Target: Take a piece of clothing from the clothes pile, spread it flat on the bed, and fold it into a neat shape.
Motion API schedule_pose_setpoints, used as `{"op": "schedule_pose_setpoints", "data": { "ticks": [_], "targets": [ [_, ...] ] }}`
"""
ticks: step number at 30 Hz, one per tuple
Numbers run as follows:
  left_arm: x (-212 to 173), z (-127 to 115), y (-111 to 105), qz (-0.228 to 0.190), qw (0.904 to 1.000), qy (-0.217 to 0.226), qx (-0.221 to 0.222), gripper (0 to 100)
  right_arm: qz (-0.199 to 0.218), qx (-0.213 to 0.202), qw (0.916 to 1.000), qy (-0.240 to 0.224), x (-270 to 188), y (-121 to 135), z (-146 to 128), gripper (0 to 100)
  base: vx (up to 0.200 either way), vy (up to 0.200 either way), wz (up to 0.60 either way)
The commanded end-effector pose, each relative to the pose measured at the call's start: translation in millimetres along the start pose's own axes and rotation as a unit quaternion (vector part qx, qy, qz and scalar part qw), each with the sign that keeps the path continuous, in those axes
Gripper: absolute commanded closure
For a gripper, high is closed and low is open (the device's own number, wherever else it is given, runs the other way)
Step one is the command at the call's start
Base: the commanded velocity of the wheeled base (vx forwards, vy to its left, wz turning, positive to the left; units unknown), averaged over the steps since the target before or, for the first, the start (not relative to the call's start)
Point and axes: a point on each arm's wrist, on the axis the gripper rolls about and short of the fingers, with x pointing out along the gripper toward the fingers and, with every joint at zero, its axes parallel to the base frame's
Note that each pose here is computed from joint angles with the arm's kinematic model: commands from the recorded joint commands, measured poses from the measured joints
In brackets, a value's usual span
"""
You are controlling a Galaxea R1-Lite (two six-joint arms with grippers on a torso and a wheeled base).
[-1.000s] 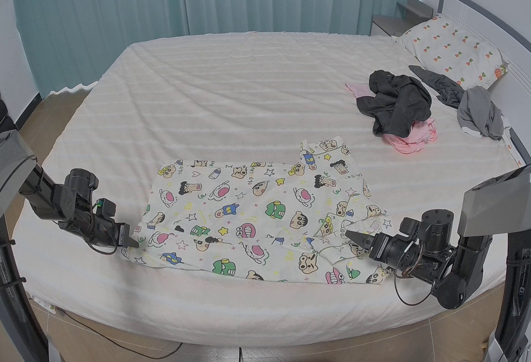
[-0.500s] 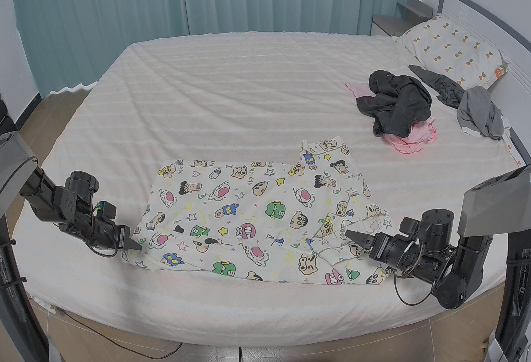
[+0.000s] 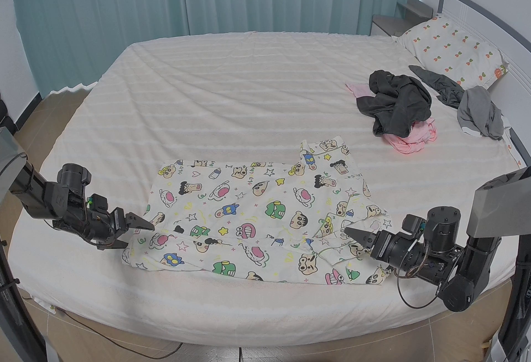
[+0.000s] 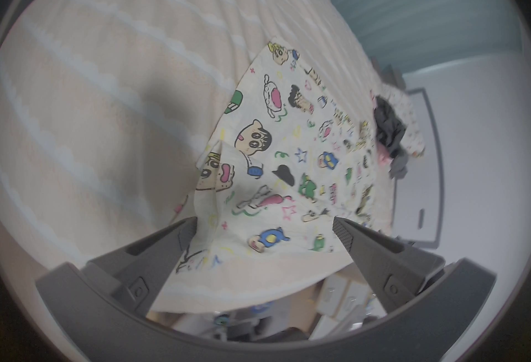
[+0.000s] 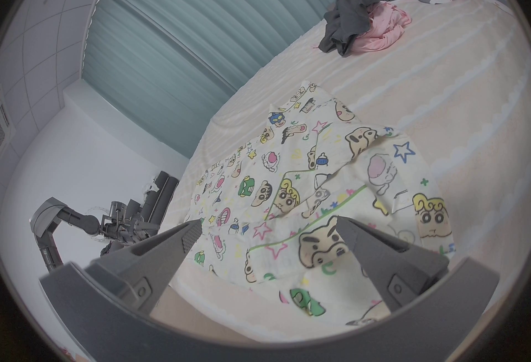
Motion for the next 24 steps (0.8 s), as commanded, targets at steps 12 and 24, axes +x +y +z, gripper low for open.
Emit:
{"op": "schedule_pose_setpoints", "data": {
  "ticks": [12, 24],
  "targets": [
    [-28.9, -41.6, -2.2, -0.139, 0.9783, -0.032, -0.15, 0, -0.014, 0.001, 0.9967, 0.08, -8.0, 9.6, -26.7, 0, 0.0, 0.0, 0.0],
    [-25.6, -42.1, -2.4, -0.152, 0.9729, -0.043, -0.169, 0, -0.027, 0.063, 0.997, 0.037, 22.2, -2.5, -16.8, 0, 0.0, 0.0, 0.0]
  ]
}}
